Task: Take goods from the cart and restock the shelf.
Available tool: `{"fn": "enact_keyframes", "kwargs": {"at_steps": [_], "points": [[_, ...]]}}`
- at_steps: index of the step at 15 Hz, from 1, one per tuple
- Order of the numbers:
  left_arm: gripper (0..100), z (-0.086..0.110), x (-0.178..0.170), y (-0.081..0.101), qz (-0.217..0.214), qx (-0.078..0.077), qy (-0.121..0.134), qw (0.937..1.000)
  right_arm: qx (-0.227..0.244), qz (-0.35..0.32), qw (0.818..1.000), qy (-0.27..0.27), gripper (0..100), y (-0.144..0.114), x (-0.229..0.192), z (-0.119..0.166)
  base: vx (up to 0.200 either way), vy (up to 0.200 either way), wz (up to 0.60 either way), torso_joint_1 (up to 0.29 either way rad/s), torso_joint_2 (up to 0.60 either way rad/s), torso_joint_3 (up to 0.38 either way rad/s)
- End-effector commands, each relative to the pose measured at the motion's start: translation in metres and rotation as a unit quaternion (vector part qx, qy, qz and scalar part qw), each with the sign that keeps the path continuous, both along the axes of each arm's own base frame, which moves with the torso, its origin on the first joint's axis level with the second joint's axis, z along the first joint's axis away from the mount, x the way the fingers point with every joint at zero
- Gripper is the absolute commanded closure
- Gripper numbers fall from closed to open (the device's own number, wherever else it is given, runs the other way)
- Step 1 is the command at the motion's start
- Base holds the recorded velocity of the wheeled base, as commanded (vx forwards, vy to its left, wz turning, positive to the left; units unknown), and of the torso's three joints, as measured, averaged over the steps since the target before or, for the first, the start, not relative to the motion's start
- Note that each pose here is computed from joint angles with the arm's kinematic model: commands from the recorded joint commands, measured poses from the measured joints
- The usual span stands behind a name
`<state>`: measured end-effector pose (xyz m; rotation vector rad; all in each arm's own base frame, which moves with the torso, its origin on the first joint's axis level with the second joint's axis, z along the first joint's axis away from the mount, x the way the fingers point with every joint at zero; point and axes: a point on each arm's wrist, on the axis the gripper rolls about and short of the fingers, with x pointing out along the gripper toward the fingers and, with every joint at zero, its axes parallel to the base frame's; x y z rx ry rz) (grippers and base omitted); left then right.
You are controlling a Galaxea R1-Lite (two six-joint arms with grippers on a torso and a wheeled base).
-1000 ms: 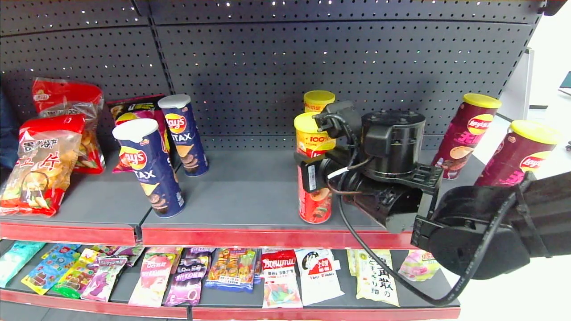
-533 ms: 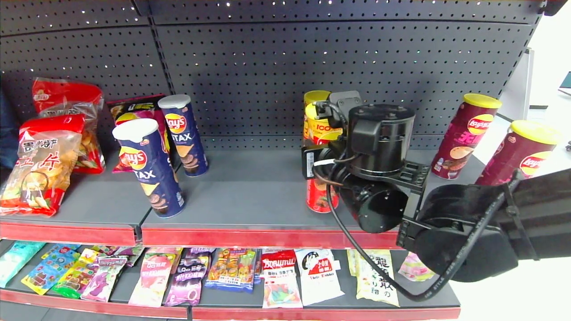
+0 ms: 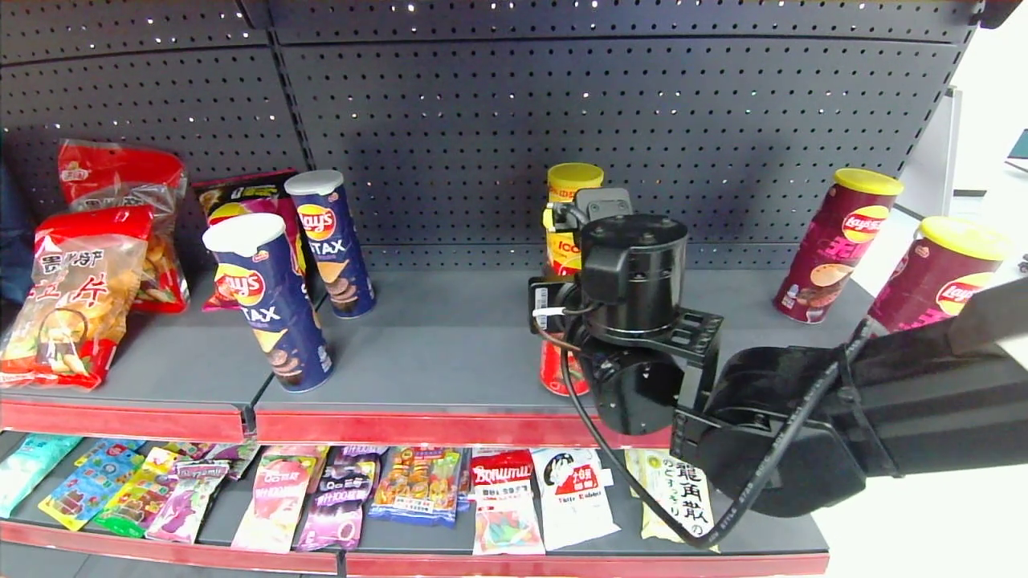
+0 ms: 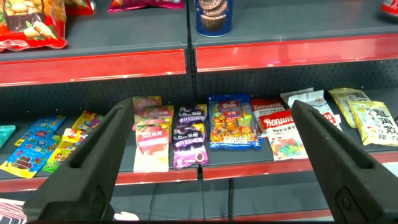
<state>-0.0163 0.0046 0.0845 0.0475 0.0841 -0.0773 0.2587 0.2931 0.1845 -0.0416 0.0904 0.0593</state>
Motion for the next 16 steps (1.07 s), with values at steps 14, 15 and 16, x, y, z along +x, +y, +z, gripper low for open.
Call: {"fn": "enact_keyframes", "kwargs": {"at_steps": [14, 15, 16], "points": [[0, 0.0001, 0.0001, 0.0, 0.0, 0.0, 0.001, 1.0, -0.01, -0.001, 1.0, 0.007, 100, 0.0108, -0.0031, -0.0115, 0.0, 0.0, 0.0, 0.0, 0.0, 0.0], [0, 0.0001, 0.0001, 0.0, 0.0, 0.001, 0.001, 1.0, -0.011, -0.002, 1.0, 0.007, 100, 0.0107, -0.0031, -0.0116, 0.0, 0.0, 0.0, 0.0, 0.0, 0.0], [0, 0.0001, 0.0001, 0.0, 0.0, 0.0, 0.001, 1.0, -0.011, -0.002, 1.0, 0.007, 100, 0.0107, -0.0031, -0.0116, 0.0, 0.0, 0.0, 0.0, 0.0, 0.0]]}}
